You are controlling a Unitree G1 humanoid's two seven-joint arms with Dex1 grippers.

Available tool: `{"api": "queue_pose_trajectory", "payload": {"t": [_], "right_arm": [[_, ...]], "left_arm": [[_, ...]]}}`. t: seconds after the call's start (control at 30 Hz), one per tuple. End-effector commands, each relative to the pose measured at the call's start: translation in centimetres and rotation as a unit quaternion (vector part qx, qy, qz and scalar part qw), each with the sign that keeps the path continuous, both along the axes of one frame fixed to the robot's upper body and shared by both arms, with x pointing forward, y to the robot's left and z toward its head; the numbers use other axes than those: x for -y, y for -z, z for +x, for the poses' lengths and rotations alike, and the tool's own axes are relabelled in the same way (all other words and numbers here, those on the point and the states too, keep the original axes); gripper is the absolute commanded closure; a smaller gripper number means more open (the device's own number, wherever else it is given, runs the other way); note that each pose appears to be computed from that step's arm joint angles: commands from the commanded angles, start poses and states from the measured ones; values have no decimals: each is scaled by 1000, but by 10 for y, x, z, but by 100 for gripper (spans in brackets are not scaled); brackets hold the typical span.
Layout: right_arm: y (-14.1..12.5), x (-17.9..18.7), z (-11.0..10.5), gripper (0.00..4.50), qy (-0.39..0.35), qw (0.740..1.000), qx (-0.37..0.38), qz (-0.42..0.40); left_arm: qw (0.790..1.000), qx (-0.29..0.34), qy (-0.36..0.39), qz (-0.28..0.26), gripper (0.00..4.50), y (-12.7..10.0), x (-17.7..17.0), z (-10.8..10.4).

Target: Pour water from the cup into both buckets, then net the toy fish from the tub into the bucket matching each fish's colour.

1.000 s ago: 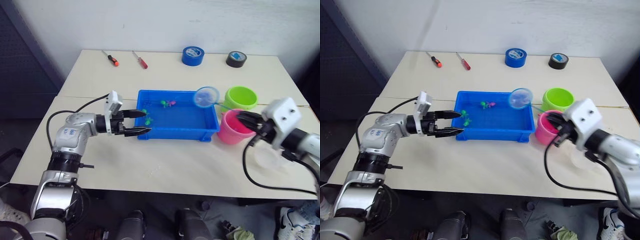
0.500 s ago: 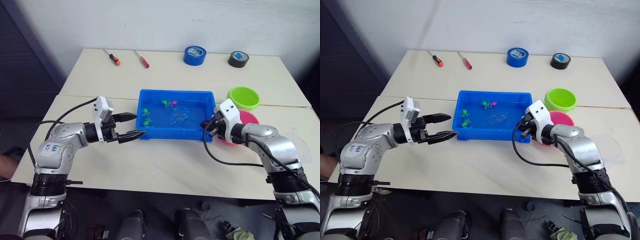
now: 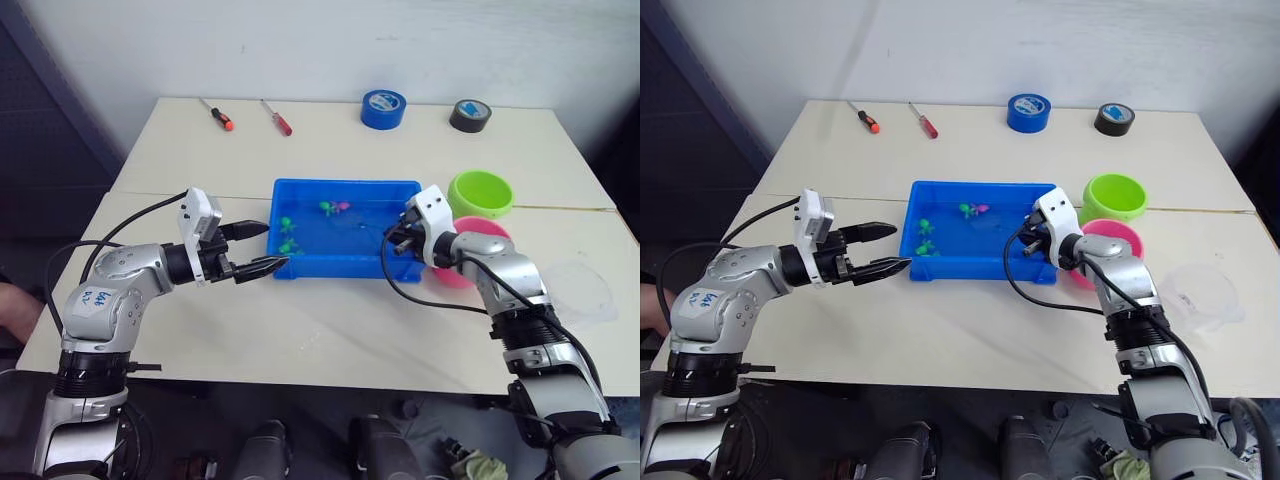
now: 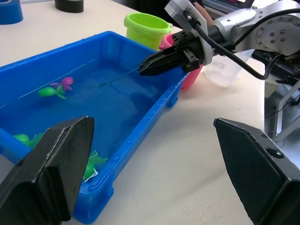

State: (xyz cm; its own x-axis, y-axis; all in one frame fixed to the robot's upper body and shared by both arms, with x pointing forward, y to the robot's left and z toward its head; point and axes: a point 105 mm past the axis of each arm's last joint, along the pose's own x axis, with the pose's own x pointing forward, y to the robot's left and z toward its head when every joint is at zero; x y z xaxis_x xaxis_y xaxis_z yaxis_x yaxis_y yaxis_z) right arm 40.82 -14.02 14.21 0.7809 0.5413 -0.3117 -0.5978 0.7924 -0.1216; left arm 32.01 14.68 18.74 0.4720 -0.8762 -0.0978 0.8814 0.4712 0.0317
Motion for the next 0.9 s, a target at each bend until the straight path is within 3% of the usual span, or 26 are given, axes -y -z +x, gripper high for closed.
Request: {"api": "queue_pose_trajectory", "payload": {"t": [0.03, 0.5, 0.7, 0.9], "right_arm": [[-34, 5, -5, 450, -3, 998, 62, 15], [-37, 22, -48, 450, -7, 996, 85, 2], [-60, 32, -85, 450, -16, 992, 127, 1], [-80, 54, -124, 450, 25, 987, 157, 0]], "left_arm": [[1000, 27, 5, -6, 5, -14, 0, -1], [998, 20, 51, -12, 5, -13, 17, 11], [995, 17, 101, -14, 5, -14, 34, 14], [989, 22, 146, -20, 5, -17, 57, 23]]}}
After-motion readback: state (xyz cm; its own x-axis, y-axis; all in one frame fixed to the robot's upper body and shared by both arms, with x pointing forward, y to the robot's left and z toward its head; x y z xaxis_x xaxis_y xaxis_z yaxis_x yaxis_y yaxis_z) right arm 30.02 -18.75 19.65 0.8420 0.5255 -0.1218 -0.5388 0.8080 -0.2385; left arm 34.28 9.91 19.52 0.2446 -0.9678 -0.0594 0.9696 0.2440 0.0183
